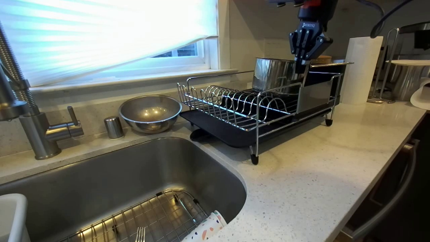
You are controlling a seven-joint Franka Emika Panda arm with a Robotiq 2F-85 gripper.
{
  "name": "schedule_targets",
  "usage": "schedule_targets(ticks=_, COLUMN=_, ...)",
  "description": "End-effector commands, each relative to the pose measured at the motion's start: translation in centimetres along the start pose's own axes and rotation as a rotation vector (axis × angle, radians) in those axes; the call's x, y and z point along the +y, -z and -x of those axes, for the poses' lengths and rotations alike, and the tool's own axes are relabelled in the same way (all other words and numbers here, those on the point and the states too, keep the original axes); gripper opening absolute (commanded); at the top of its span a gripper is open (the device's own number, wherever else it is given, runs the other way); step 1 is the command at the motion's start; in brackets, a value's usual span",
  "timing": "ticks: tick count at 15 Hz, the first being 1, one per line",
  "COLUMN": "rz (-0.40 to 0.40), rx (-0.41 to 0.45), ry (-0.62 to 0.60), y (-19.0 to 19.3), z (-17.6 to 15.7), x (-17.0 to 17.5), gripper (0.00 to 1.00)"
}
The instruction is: Put the pot on the plates rack
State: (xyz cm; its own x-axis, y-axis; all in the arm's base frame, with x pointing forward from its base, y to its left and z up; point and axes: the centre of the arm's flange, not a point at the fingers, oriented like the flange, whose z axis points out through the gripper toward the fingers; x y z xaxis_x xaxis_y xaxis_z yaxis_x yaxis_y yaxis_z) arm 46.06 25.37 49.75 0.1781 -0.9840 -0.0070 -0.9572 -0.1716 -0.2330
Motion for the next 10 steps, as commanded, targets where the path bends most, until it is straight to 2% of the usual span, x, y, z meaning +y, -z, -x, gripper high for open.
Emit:
schedule_targets(ticks=1, rz=-0.039, rx=0.047, ry=-0.034, y=0.7, z=1.2, x=-1.3, gripper=0.02)
schedule_targets(ticks=3, rz=-0.033, rx=0.064, ry=-0.037, y=0.4, z=1.4, x=-1.3, gripper=0.02)
schedule_targets(ticks=4, rz=-0.031, rx=0.069, ry=-0.037, y=0.3, z=1.5, x=-1.3, gripper=0.13)
schedule_targets(ticks=5, rz=-0.031, rx=0.073, ry=-0.034, y=0.2, z=1.6, x=-1.3, gripper=0.33)
schedule_targets(ticks=10, rz=-0.066, rx=0.064, ry=-0.020, y=1.9, z=2.3, x=-1.7, gripper=0.69)
